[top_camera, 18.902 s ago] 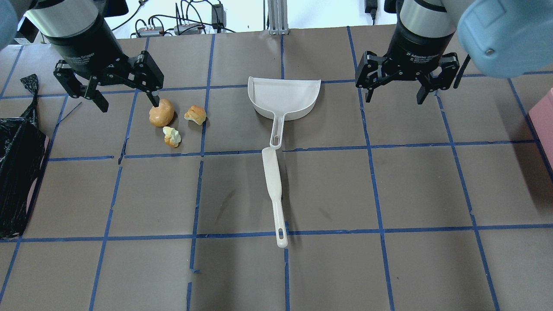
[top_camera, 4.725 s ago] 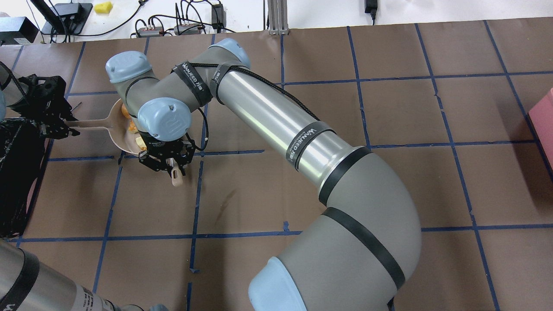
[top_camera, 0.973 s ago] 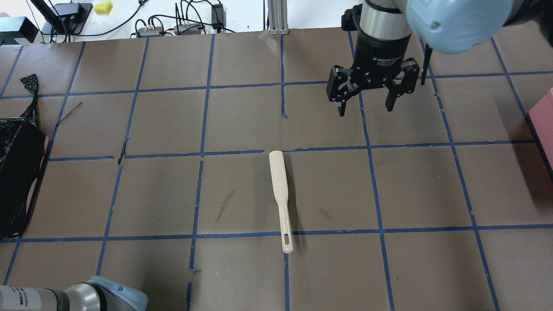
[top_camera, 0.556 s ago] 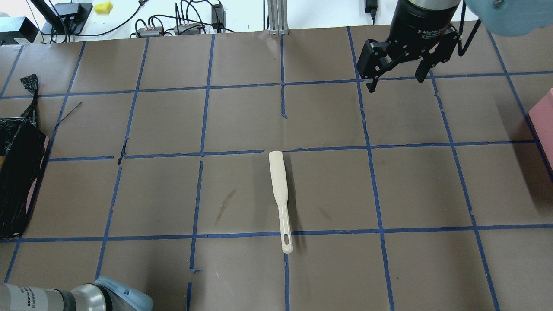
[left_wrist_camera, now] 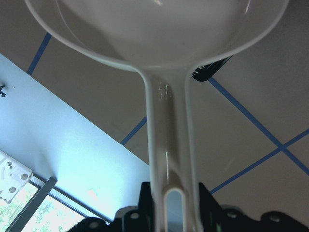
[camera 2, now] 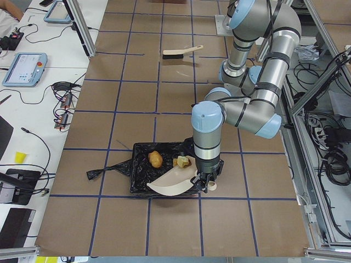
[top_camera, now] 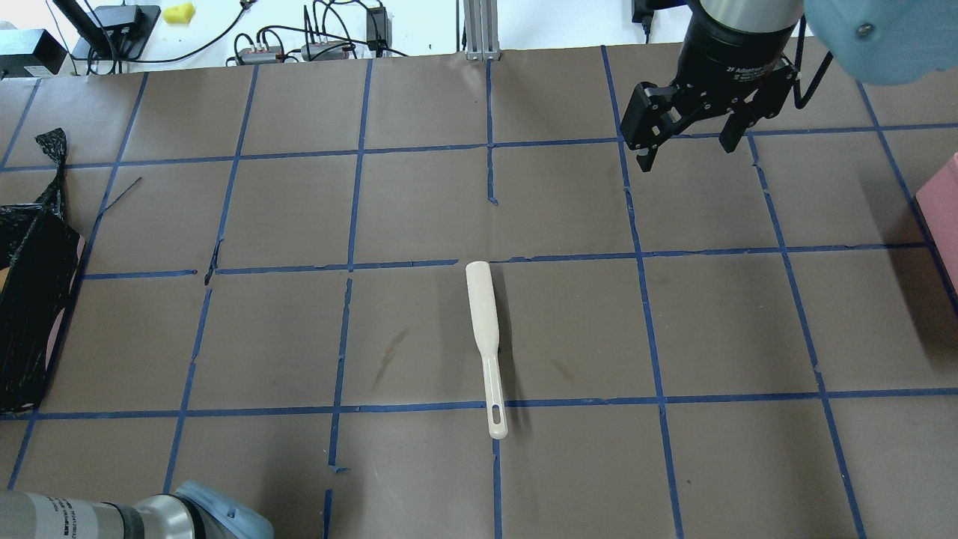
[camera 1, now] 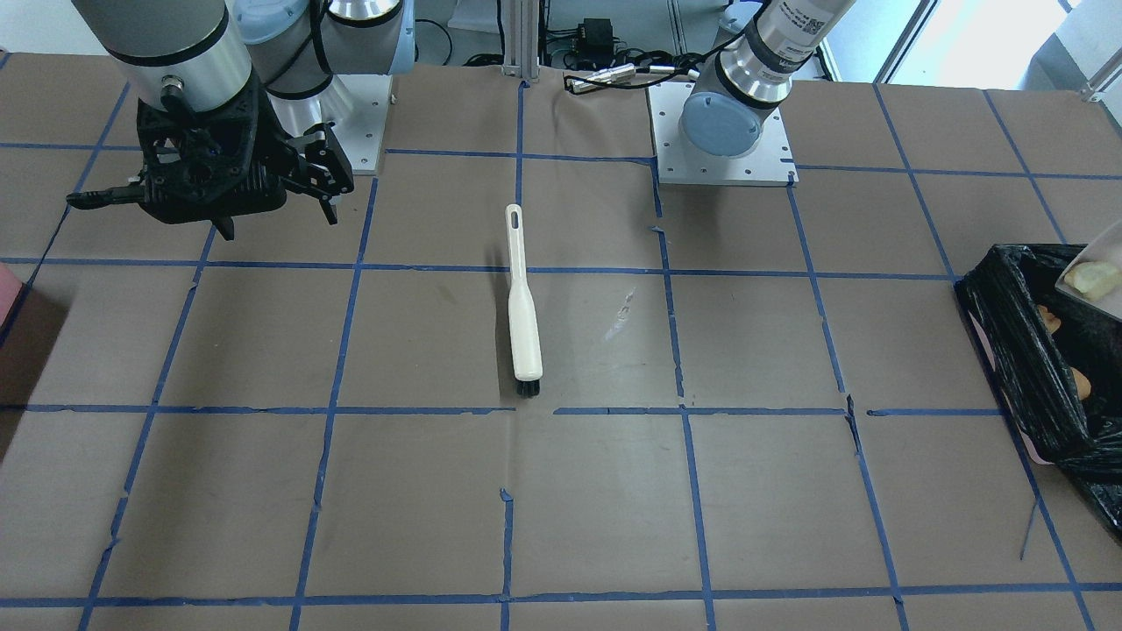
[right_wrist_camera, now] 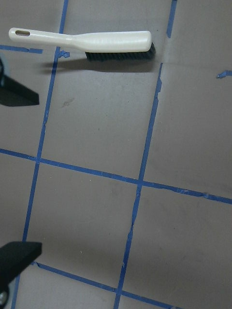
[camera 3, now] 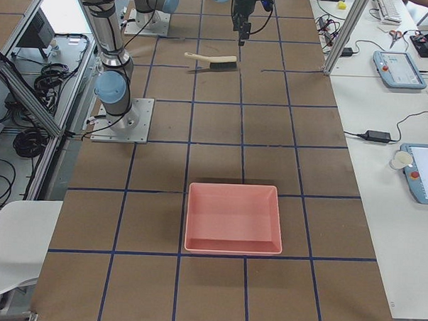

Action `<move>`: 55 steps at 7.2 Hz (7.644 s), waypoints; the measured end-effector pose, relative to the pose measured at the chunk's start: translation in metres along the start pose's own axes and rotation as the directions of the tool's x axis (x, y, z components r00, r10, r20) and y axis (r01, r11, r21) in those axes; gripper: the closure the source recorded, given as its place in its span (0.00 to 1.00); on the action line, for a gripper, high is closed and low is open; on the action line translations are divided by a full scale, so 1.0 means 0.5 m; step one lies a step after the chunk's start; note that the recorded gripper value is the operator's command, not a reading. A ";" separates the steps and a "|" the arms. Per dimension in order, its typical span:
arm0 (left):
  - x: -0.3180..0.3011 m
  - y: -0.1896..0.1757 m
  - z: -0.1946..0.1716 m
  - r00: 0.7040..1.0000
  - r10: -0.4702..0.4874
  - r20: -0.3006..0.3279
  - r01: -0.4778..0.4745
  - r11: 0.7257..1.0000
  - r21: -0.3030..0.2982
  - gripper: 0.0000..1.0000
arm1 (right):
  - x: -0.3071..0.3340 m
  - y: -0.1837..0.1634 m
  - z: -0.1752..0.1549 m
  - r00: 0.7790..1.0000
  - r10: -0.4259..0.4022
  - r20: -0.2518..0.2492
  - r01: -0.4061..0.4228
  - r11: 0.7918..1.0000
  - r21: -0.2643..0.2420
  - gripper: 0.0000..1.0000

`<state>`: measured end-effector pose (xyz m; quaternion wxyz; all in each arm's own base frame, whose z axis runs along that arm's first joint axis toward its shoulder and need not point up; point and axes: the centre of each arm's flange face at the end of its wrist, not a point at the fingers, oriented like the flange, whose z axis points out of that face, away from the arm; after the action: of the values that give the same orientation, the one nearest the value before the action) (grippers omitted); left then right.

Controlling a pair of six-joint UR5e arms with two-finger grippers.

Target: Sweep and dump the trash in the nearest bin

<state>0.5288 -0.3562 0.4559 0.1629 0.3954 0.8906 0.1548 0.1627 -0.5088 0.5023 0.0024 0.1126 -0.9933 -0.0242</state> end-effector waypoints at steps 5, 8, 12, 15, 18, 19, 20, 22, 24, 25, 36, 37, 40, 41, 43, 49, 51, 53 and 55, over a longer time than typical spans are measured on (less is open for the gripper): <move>-0.010 -0.102 -0.100 0.995 0.084 0.045 -0.076 0.986 -0.146 0.95 | -0.005 -0.001 0.000 0.999 -0.035 0.017 0.035 0.999 0.021 0.00; -0.006 -0.106 -0.151 0.988 0.124 0.087 -0.113 0.986 -0.122 0.96 | -0.007 0.001 -0.002 0.999 -0.042 0.020 0.042 0.999 0.027 0.00; 0.017 -0.210 -0.246 0.982 0.061 0.176 -0.068 0.997 0.031 0.96 | -0.010 -0.003 0.002 0.998 -0.045 0.038 0.044 0.999 0.027 0.00; 0.069 -0.286 -0.349 0.980 0.062 0.191 -0.076 0.995 0.067 0.96 | -0.010 -0.005 0.010 0.998 -0.043 0.040 0.042 0.999 0.020 0.00; 0.109 -0.451 -0.386 0.986 0.048 0.159 -0.070 0.988 0.137 0.96 | -0.006 -0.003 0.014 0.998 -0.041 0.040 0.040 0.999 0.015 0.00; 0.130 -0.526 -0.400 0.987 0.039 0.155 -0.064 0.985 0.161 0.96 | -0.004 0.001 0.016 0.998 -0.039 0.039 0.038 0.999 0.013 0.00; 0.149 -0.599 -0.397 0.991 0.008 0.133 -0.034 0.980 0.194 0.96 | -0.007 0.005 0.019 0.998 -0.040 0.040 0.040 0.999 0.009 0.00; 0.191 -0.745 -0.384 0.995 -0.062 0.072 0.042 0.968 0.247 0.96 | -0.010 0.008 0.023 0.998 -0.040 0.043 0.040 0.999 0.005 0.00; 0.257 -0.900 -0.401 0.990 -0.141 0.015 0.131 0.952 0.278 0.96 | -0.011 0.012 0.028 0.998 -0.036 0.044 0.036 0.999 0.000 0.00; 0.300 -0.978 -0.412 0.982 -0.187 -0.015 0.183 0.941 0.286 0.96 | -0.011 0.013 0.030 0.998 -0.031 0.045 0.031 1.000 -0.001 0.00; 0.601 -1.368 -0.455 0.811 -0.486 -0.327 0.582 0.731 0.357 0.95 | -0.013 0.013 0.039 0.999 -0.027 0.048 0.027 1.000 -0.013 0.00; 0.619 -1.392 -0.456 0.801 -0.497 -0.333 0.596 0.713 0.369 0.95 | -0.013 0.013 0.043 0.998 -0.027 0.048 0.027 0.999 -0.016 0.00; 0.663 -1.426 -0.443 0.780 -0.519 -0.350 0.624 0.694 0.359 0.95 | -0.014 0.011 0.048 0.998 -0.027 0.048 0.028 0.999 -0.020 0.00; 0.674 -1.432 -0.436 0.773 -0.526 -0.355 0.632 0.691 0.352 0.95 | -0.014 0.011 0.047 0.998 -0.027 0.048 0.028 0.999 -0.019 0.00; 0.684 -1.438 -0.431 0.767 -0.531 -0.360 0.638 0.688 0.345 0.95 | -0.014 0.013 0.042 0.999 -0.026 0.046 0.026 1.000 -0.014 0.00; 0.699 -1.449 -0.419 0.765 -0.513 -0.389 0.636 0.696 0.333 0.95 | -0.015 0.015 0.040 0.999 -0.028 0.047 0.028 1.000 -0.013 0.00; 0.700 -1.450 -0.416 0.766 -0.512 -0.389 0.635 0.696 0.334 0.94 | -0.015 0.016 0.040 0.998 -0.028 0.048 0.029 1.000 -0.013 0.00; 0.701 -1.451 -0.415 0.768 -0.510 -0.388 0.633 0.698 0.334 0.94 | -0.015 0.016 0.040 0.999 -0.028 0.047 0.029 1.000 -0.013 0.00; 0.701 -1.451 -0.414 0.768 -0.509 -0.389 0.632 0.699 0.333 0.94 | -0.013 0.017 0.040 0.999 -0.028 0.039 0.029 0.999 -0.015 0.00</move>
<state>-0.2533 -0.5860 0.2894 -0.0132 0.0983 0.9932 -0.0606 0.1668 -0.4983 0.4829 -0.0163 0.1262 -0.9913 -0.0339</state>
